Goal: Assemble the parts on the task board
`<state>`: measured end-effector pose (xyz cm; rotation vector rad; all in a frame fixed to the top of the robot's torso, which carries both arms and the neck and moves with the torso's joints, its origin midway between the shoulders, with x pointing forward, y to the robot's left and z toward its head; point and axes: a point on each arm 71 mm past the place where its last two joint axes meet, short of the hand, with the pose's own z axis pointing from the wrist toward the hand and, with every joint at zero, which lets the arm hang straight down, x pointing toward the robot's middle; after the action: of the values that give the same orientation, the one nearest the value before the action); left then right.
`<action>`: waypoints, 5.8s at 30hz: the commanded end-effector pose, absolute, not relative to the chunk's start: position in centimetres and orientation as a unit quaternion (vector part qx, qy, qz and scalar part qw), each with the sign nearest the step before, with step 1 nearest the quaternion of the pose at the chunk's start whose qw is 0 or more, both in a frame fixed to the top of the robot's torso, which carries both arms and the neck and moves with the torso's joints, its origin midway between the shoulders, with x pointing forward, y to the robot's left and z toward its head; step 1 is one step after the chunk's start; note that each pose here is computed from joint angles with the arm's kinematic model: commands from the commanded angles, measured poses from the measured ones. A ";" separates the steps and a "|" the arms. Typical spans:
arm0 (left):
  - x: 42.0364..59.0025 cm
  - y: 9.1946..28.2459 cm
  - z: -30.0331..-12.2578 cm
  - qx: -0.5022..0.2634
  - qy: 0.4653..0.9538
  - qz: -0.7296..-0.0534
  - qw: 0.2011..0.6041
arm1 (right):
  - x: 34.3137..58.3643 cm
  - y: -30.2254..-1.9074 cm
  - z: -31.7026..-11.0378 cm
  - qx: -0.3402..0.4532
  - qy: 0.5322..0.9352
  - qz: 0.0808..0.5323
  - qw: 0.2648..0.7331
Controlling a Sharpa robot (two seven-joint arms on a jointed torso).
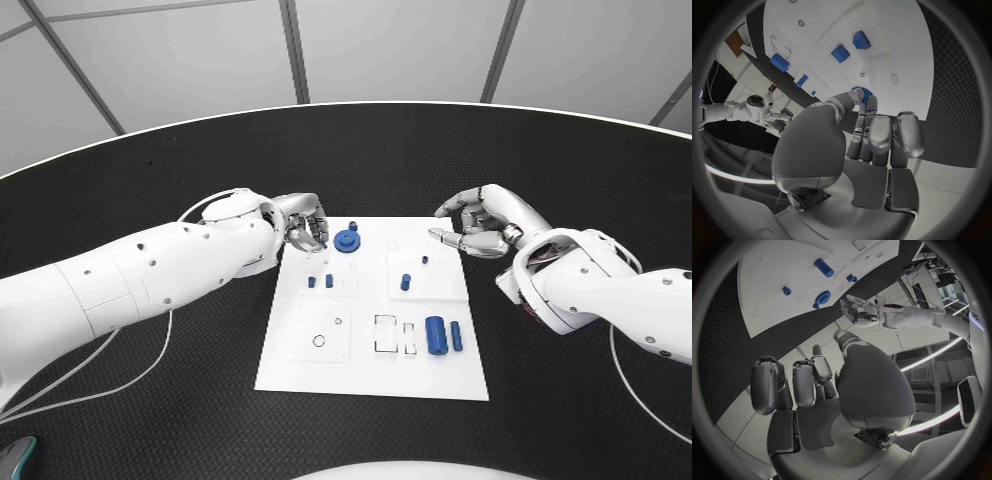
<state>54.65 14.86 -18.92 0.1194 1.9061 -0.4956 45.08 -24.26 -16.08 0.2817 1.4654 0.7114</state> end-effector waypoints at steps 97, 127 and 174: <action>54.5 13.9 -21.0 0.073 0.835 -0.204 0.506 | 45.0 -24.2 -16.1 0.125 0.653 0.317 0.677; 54.5 14.1 -21.2 0.071 0.839 -0.198 0.502 | 45.0 -24.3 -16.0 0.126 0.652 0.317 0.677; 53.7 25.1 -19.3 -0.367 0.705 -0.501 0.343 | 48.2 -23.4 -18.8 -0.089 0.734 0.180 0.649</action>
<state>53.72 24.80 -19.53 -0.7190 1.9003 -1.1353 48.08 -23.71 -18.75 -0.1942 1.6698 0.4060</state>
